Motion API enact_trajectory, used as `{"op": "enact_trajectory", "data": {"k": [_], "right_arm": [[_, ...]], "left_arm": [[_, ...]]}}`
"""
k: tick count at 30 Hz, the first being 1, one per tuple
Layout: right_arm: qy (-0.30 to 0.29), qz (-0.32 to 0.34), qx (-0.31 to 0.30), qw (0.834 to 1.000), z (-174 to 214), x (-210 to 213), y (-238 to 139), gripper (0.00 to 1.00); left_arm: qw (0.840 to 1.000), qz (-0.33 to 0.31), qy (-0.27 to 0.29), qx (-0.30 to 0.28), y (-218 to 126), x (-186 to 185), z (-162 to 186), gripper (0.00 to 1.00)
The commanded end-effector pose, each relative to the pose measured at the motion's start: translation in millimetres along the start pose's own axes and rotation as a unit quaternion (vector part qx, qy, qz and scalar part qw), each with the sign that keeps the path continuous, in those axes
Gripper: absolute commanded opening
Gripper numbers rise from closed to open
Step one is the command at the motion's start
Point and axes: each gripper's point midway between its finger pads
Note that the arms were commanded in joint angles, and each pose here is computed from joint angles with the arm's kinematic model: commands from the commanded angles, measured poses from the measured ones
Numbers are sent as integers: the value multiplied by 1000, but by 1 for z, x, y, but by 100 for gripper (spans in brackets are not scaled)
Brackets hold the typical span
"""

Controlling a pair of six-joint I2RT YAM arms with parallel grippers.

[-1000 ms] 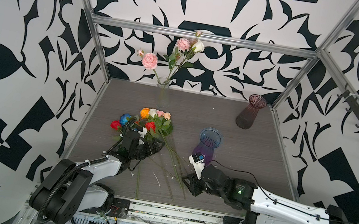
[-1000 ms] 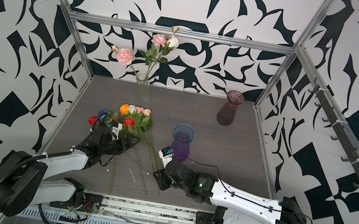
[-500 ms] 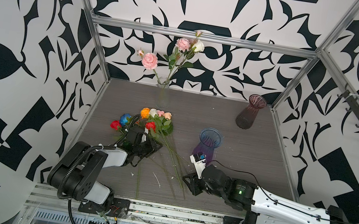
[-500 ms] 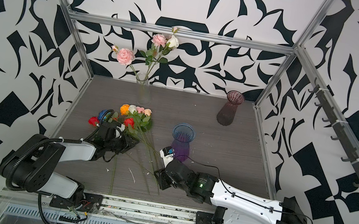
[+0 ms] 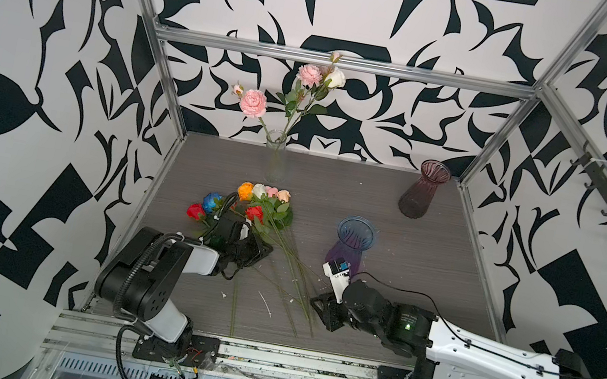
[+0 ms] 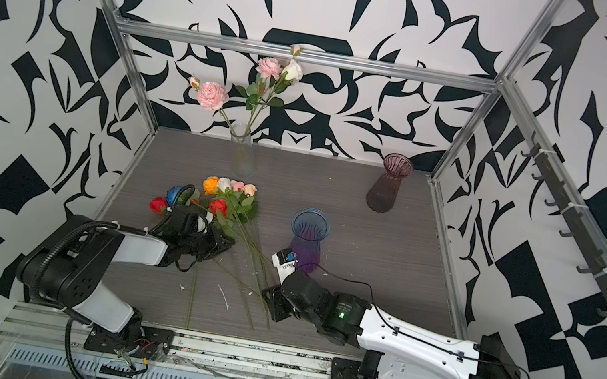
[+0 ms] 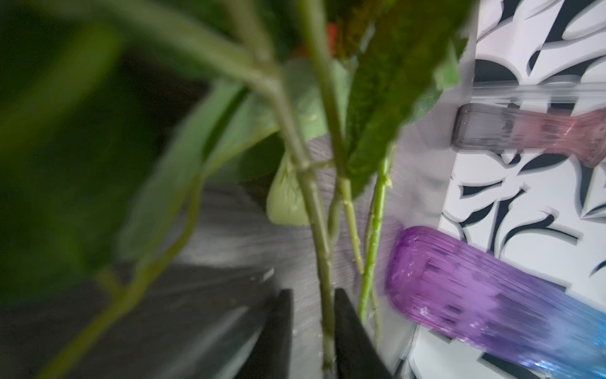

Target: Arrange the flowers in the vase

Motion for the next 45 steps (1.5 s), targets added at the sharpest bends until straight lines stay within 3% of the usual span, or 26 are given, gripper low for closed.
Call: {"op": "enact_trajectory", "data": {"k": [1,10,14,19,25,34,38,42,45], "right_arm": [[8,-5,-25,1000,-9,2,-6,34],[9,-3,-23,1000,-9,1,-5,33],[11,-3,-26,1000,-9,0,-7,33],[14,-1,-34,999,-10,-2,-10,33],[18,-2,-40,999,-10,-4,-12,33],[22,-4,-48,999,-11,-6,-16,33],[23,-4,-48,999,-10,-6,-15,33],[20,-5,-46,999,-11,-4,-14,34],[15,-6,-36,999,-10,-1,-10,35]], "left_arm": [[1000,25,-1,4,1,-10,-5,0],[999,16,0,-34,-14,-5,-9,0],[997,-28,7,-75,-39,0,-15,0],[984,-107,67,-129,-88,-16,-32,0],[963,-150,159,-155,-140,-64,-50,0],[944,-216,210,-136,-167,-72,-54,0],[941,-248,212,-89,-165,-63,-47,0],[945,-250,204,-47,-156,-55,-36,0],[956,-211,198,-50,-147,-56,-28,0]]}}
Point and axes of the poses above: each gripper's point midway between its finger pads, its own y axis out along the fingers, its own x axis along the line the jaws close on, z = x × y, and after that the axes turned 2 degrees about y, right-handed
